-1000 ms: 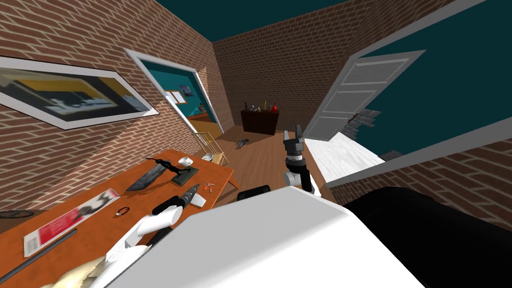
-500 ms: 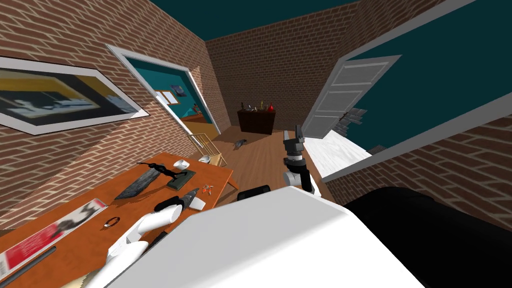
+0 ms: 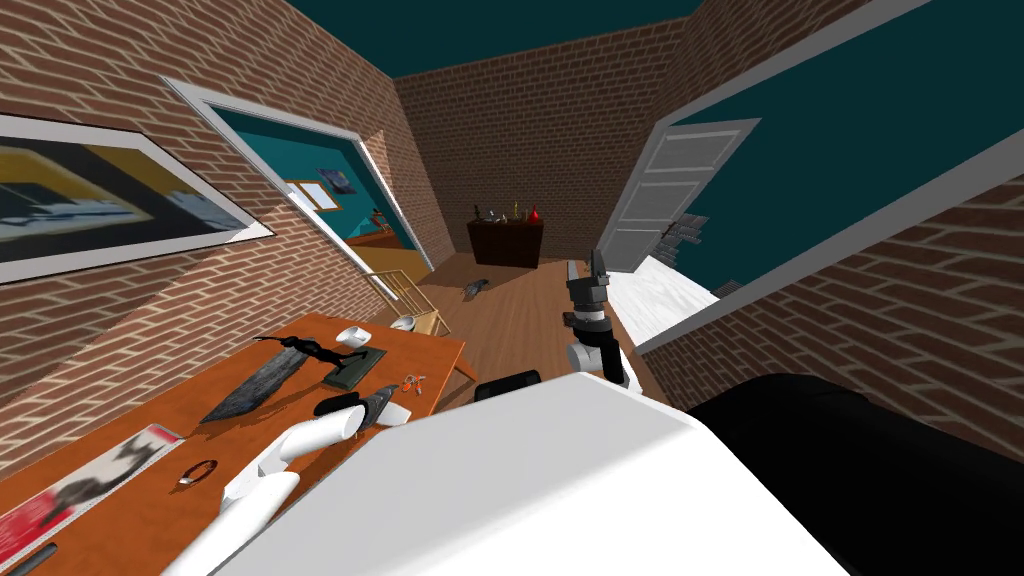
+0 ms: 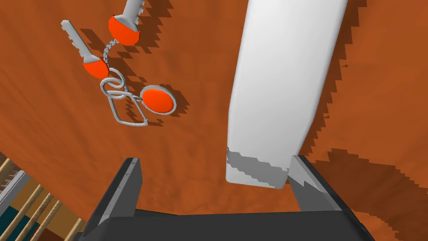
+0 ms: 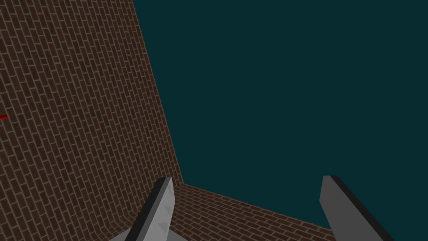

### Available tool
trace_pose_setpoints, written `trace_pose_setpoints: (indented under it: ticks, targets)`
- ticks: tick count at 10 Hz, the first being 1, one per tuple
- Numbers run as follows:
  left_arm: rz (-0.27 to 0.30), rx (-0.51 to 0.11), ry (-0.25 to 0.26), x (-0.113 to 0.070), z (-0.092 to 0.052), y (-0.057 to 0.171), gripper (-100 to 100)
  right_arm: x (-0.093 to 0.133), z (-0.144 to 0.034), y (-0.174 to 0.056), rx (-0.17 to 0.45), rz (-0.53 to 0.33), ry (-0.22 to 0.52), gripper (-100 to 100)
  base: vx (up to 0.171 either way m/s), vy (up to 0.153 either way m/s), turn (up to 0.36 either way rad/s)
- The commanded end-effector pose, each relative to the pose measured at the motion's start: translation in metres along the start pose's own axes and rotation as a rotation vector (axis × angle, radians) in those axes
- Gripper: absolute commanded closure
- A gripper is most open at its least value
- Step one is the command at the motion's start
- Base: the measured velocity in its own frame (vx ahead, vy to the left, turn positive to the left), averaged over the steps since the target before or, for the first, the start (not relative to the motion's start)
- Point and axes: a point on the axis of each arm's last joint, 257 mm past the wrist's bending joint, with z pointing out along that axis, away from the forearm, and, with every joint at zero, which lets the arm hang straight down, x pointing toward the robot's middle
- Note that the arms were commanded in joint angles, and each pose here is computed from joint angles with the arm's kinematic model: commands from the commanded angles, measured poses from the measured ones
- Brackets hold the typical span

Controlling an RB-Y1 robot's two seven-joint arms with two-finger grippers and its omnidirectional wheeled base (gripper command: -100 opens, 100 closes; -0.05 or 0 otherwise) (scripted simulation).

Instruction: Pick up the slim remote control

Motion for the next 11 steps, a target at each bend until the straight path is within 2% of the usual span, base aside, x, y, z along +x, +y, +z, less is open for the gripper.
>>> trace_pose_setpoints:
  ticks: [1, 8, 9, 10, 11]
  targets:
    - [0.003, -0.055, 0.041, 0.008, 0.002, 0.015, -100, 0.0, 0.0, 0.0, 0.0, 0.0, 0.0, 0, -0.034, 0.054, -0.148]
    - [0.007, -0.215, 0.174, 0.039, 0.005, 0.058, -100, 0.0, 0.0, 0.0, 0.0, 0.0, 0.0, 0, -0.016, 0.035, -0.097]
    - [0.007, -0.2, 0.16, 0.033, 0.005, 0.052, -100, 0.0, 0.0, 0.0, 0.0, 0.0, 0.0, 0, 0.0, 0.009, -0.018]
    - [0.008, -0.204, 0.163, 0.034, 0.005, 0.053, 0, 0.0, 0.0, 0.0, 0.0, 0.0, 0.0, 0, 0.0, 0.0, 0.0]
    - [-0.001, -0.205, 0.162, 0.044, 0.013, 0.057, -100, 0.0, 0.0, 0.0, 0.0, 0.0, 0.0, 0, 0.007, 0.035, -0.065]
